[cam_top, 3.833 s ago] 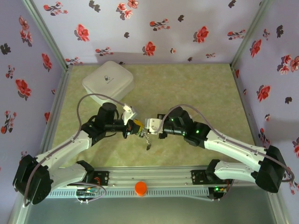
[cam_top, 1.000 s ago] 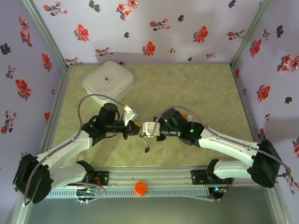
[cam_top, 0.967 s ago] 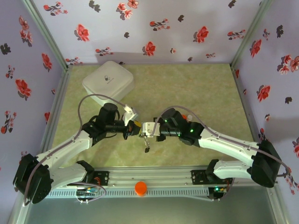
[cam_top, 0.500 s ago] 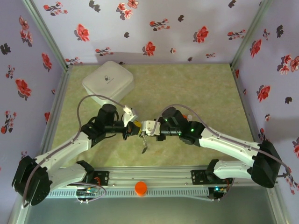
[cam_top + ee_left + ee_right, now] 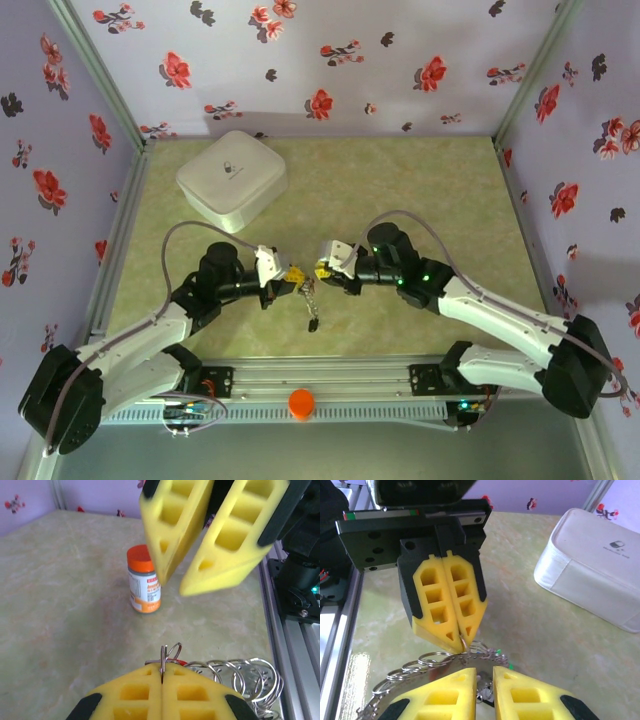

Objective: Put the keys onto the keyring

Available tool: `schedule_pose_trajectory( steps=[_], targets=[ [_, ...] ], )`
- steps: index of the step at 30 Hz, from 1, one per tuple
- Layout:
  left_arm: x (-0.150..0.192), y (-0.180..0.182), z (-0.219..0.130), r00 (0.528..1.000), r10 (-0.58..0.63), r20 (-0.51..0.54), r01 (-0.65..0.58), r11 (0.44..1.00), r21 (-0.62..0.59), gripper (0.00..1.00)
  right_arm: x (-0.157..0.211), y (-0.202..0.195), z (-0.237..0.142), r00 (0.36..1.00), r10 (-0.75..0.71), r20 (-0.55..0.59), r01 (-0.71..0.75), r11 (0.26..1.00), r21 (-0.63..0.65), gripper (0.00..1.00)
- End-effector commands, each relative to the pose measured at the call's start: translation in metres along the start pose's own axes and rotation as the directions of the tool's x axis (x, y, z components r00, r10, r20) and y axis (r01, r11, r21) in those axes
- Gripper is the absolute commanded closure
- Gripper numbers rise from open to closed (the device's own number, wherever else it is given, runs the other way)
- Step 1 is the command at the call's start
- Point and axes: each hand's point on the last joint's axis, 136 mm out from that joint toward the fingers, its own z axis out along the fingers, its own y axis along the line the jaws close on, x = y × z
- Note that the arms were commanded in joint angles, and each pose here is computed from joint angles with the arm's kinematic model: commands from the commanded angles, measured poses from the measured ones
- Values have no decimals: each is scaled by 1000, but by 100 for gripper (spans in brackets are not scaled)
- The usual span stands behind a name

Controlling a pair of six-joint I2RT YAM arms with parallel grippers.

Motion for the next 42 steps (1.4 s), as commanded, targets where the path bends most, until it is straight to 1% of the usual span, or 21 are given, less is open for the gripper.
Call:
schedule_pose_trajectory(
  steps=[1,2,4,5,8,13,15,17,23,26,32,37,42],
  targets=[
    [-32,-4,-4,984,131,122,-132,991,2,100,-3,5,4,999,43,16,-42,998,-44,81],
    [-31,-3,-4,985,128,119,-129,992,-3,100,-1,6,4,999,45,7,-45,998,-45,79],
    [-30,1,-3,987,115,112,-114,993,-18,100,5,6,4,999,33,-18,-34,999,-33,72],
    [-30,2,-3,988,109,110,-108,994,-23,100,8,6,5,999,22,-34,-23,1000,-18,70],
    [-29,2,-2,989,99,109,-97,995,-23,100,16,3,7,998,-16,-65,18,999,35,68],
    [-30,3,-2,990,83,112,-81,996,-22,100,22,6,13,995,-41,-96,45,998,40,69],
    [-31,2,-2,990,83,117,-81,996,-21,100,24,6,15,994,-46,-102,50,998,37,72],
    [-32,2,-2,990,81,118,-79,997,-22,100,22,6,15,994,-52,-97,56,997,43,80],
    [-34,2,-3,989,83,121,-81,997,-21,100,20,5,13,994,-59,-95,63,997,49,95],
    [-35,2,-2,989,83,121,-81,997,-20,100,20,7,13,993,-61,-98,65,997,36,99],
    [-40,6,-1,989,83,126,-80,996,-30,100,18,18,16,988,-104,-117,103,995,-12,100],
    [-45,10,-2,987,82,141,-75,996,-55,100,18,25,19,977,-156,-144,154,988,-26,100],
    [-49,10,-3,984,91,153,-82,995,-62,100,19,25,20,973,-171,-157,170,985,-19,100]
  ],
)
